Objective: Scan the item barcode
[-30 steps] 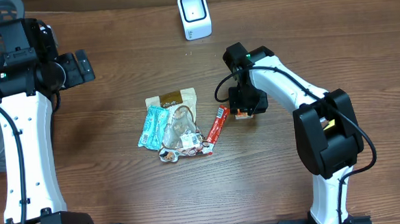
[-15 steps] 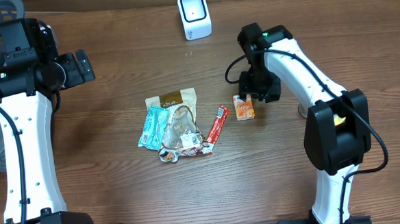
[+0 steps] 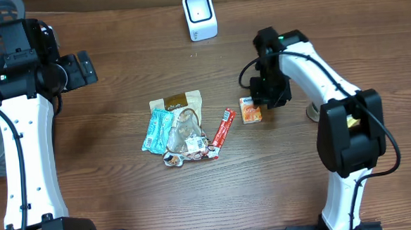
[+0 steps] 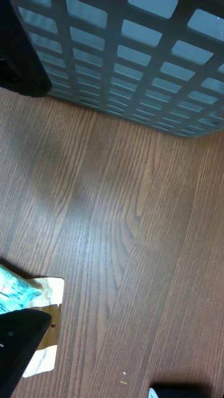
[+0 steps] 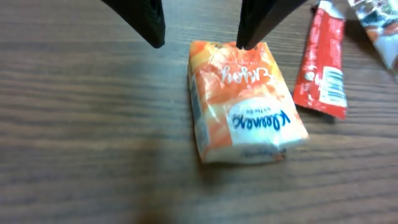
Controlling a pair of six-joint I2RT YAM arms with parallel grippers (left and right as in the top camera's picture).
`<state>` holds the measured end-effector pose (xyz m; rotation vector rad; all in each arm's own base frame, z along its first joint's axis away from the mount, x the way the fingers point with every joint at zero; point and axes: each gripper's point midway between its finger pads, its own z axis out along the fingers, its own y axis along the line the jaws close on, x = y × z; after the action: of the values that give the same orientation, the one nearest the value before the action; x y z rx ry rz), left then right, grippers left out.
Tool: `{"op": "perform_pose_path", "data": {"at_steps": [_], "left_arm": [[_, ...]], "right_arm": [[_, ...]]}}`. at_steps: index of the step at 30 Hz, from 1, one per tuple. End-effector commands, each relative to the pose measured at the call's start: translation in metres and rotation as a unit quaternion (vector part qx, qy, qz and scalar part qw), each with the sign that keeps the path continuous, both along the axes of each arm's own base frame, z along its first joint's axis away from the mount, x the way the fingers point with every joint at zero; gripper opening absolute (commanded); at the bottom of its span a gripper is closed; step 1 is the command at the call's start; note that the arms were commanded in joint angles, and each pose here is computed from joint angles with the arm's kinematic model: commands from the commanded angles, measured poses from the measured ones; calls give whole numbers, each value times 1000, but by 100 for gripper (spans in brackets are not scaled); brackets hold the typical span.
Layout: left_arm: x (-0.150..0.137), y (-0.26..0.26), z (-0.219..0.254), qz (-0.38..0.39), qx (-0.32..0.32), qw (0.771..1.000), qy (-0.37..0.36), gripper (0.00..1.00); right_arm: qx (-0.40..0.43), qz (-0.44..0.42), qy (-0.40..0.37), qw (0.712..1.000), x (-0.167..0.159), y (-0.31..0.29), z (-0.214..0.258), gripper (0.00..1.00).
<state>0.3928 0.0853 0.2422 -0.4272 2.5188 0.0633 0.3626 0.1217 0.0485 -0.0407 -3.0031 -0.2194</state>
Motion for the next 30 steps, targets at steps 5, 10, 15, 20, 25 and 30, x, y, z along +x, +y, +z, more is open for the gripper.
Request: {"op": "perform_pose_path", "data": {"at_steps": [5,10,15,20,25,30], "left_arm": [[3,-4,2,0,-6,1000,-4,100],[3,-4,2,0,-6,1000,-4,100],[3,-4,2,0,-6,1000,-4,100],[3,-4,1,0,-6,1000,-4,100],[3,-4,1,0,-6,1000,-4,100],[3,-4,1,0,-6,1000,-4,100]], "right_arm": [[119,12,7,993,2,-1,3,38],[133,8,1,991,2,1,-9,36],[148,8,-3,989,-2,7,-23,36],[160,8,-9,987,-2,11,-31,33],[161,9,-13,987,0,11,-31,33],[161,10,-17,987,1,11,-32,32]]}}
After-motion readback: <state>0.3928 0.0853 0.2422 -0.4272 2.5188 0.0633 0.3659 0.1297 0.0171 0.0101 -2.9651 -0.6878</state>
